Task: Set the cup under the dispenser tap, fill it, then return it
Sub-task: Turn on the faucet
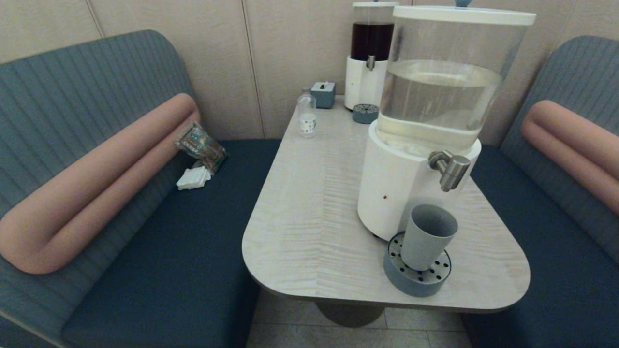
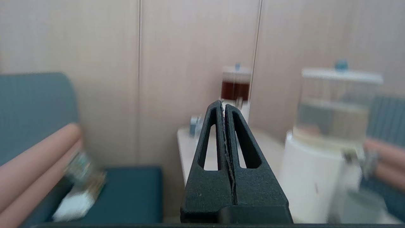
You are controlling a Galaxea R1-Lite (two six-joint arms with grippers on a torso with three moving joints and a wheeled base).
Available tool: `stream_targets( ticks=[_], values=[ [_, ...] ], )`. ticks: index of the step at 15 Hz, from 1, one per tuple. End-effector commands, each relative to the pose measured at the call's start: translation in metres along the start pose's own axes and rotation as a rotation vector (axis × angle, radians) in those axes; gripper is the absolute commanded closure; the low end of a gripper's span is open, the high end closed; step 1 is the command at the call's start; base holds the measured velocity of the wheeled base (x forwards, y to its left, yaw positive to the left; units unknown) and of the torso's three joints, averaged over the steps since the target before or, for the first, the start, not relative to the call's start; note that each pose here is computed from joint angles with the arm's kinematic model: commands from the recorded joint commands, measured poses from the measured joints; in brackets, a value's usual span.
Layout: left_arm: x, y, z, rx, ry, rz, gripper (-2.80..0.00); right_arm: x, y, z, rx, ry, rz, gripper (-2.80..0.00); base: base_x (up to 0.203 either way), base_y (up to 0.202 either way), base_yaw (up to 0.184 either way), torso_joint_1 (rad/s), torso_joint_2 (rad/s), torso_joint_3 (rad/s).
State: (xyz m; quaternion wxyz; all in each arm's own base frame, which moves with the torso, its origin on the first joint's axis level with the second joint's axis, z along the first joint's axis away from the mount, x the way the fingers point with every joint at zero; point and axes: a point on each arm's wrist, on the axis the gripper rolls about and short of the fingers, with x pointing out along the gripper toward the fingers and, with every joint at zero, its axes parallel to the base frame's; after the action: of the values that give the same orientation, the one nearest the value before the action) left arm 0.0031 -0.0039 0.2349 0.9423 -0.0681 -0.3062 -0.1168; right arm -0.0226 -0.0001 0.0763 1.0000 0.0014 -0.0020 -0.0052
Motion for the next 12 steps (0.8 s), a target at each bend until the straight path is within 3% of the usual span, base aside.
stream_targets(
  ticks=[1, 4, 7, 9, 12],
  values=[
    [-0.05, -0.009, -0.001, 0.001, 0.131, 0.02, 0.0, 0.0, 0.0, 0.0, 0.0, -0.001, 0.0, 0.0, 0.0, 0.0, 0.0, 0.0, 0.0, 0.0],
    [-0.097, -0.011, -0.039, 0.109, 0.424, 0.02, 0.0, 0.0, 0.0, 0.0, 0.0, -0.001, 0.0, 0.0, 0.0, 0.0, 0.0, 0.0, 0.0, 0.0],
    [-0.11, 0.0, -0.095, 0.19, 0.604, 0.078, 0.0, 0.0, 0.0, 0.0, 0.0, -0.001, 0.0, 0.0, 0.0, 0.0, 0.0, 0.0, 0.0, 0.0],
    [-0.115, 0.006, -0.113, 0.244, 0.636, 0.198, 0.0, 0.0, 0.0, 0.0, 0.0, -0.001, 0.0, 0.0, 0.0, 0.0, 0.0, 0.0, 0.0, 0.0],
    [-0.116, 0.006, -0.113, 0.238, 0.639, 0.196, 0.0, 0.0, 0.0, 0.0, 0.0, -0.001, 0.0, 0.0, 0.0, 0.0, 0.0, 0.0, 0.0, 0.0]
  ],
)
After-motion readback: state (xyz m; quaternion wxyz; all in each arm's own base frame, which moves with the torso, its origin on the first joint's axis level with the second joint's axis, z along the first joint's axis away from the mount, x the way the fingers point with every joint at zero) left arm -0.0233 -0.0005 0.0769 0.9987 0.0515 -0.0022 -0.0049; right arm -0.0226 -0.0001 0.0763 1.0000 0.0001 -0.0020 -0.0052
